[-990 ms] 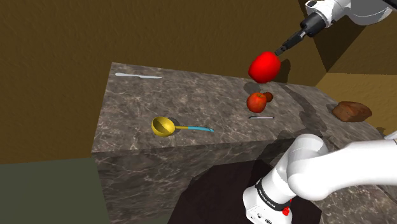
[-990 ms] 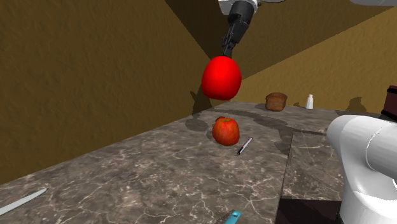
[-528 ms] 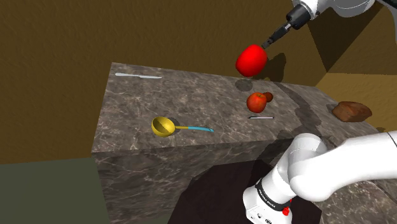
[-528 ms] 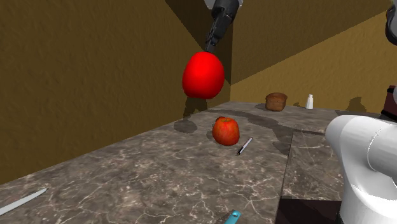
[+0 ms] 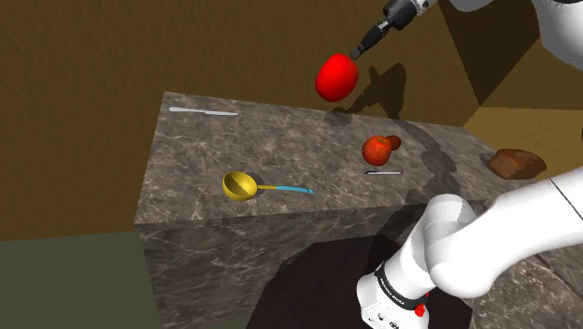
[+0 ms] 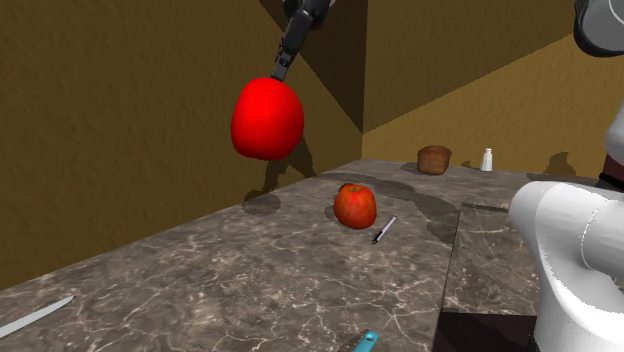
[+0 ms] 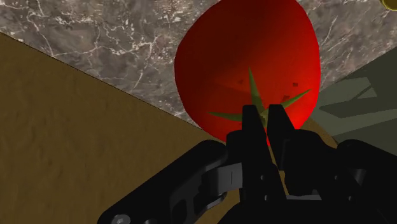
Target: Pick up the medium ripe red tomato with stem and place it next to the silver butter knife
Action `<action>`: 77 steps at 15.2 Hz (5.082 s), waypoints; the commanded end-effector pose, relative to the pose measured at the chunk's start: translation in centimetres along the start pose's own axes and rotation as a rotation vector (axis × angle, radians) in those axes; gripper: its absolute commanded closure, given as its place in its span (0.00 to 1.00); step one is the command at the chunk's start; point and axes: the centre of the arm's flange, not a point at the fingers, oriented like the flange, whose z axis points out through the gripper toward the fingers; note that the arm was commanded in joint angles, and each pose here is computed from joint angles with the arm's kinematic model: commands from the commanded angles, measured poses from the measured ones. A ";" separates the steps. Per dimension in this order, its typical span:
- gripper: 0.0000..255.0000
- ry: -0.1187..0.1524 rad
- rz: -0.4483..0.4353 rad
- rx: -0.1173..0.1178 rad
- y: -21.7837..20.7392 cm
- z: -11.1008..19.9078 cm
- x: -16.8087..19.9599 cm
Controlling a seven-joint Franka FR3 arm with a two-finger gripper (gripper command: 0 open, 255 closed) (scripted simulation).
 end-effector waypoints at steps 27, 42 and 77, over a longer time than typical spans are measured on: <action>1.00 0.002 0.000 0.000 -2.8 15.2 15.9; 1.00 0.002 0.000 0.000 -1.2 22.2 12.5; 0.00 0.002 0.000 0.000 -0.2 22.0 10.2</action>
